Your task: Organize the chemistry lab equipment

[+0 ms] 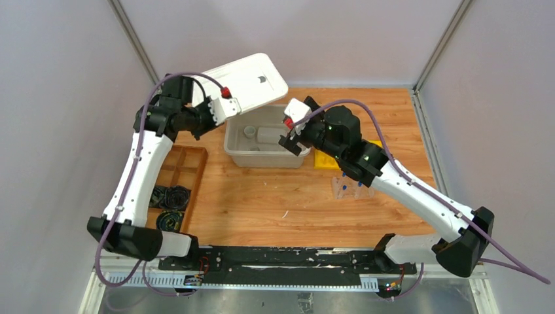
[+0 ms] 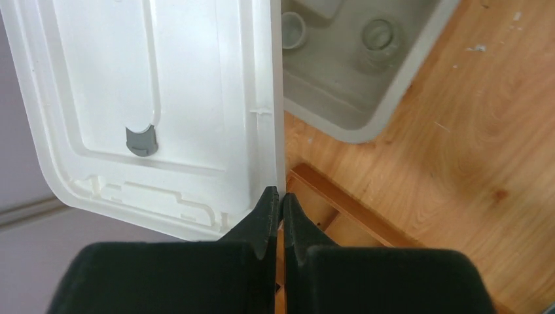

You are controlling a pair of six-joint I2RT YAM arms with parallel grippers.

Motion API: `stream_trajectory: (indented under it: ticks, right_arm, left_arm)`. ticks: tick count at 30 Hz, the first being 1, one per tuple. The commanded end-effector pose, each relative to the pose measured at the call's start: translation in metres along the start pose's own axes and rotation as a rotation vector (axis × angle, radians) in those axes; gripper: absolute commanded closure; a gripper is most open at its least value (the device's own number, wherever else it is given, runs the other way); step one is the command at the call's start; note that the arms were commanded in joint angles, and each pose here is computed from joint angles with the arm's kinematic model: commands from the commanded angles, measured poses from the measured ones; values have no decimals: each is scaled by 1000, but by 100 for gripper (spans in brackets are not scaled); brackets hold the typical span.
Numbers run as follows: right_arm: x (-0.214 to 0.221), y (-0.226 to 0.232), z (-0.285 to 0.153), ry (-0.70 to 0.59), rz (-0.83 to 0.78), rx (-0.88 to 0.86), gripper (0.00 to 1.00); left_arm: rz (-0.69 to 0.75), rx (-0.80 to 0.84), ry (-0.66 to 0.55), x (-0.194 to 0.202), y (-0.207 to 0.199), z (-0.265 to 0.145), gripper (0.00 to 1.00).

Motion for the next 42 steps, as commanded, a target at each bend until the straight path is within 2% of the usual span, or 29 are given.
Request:
stream_trajectory:
  ticks: [1,4,7,16,22,24,29,31,32,33,35,37,39,42]
  right_arm:
    - [-18,-3,4,-119,-367,49,8]
    - [-13,15,6,-170,-580,48,8]
    - [-4,27,12,-156,-696,51,8]
    - [0,54,45,-132,-903,39,13]
    - [6,67,77,-109,-945,18,21]
    - [1,66,84,-120,-945,63,32]
    - [-19,58,90,-151,-926,207,75]
    - [-26,54,90,-156,-911,247,90]
    - [-28,54,89,-159,-907,251,96]
    - [-31,53,87,-166,-900,255,100]
    - [-36,52,84,-183,-882,264,100]
    - [-40,51,80,-192,-866,271,100]
    - [-41,48,76,-191,-857,281,100]
    - [-42,44,70,-179,-852,299,100]
  left_arm:
    - [144,69,6,-10,-38,-20,100]
    - [189,85,5,-13,-53,-30,100]
    - [211,99,2,-14,-62,-38,100]
    - [292,144,-16,-19,-83,-49,100]
    - [321,119,-57,-27,-85,-61,100]
    - [335,110,-70,-28,-86,-65,100]
    - [388,89,-144,-36,-91,-78,100]
    - [395,80,-180,-43,-90,-83,98]
    - [400,74,-193,-46,-89,-85,91]
    - [404,60,-205,-49,-87,-89,80]
    - [400,12,-223,-54,-80,-94,47]
    - [399,-62,-252,-61,-71,-101,31]
    - [383,-164,-301,-71,-59,-112,2]
    - [339,-335,-398,-89,-40,-134,0]
Point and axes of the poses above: each gripper's point midway between its finger pads, its own z axis out along the fingers, its own y axis along the line the jaws close on, x = y × z, the point moved 3 cm from there along -z, back along the fingers, and after that the axes turned 7 degrees about z, right-handed, at the moved point
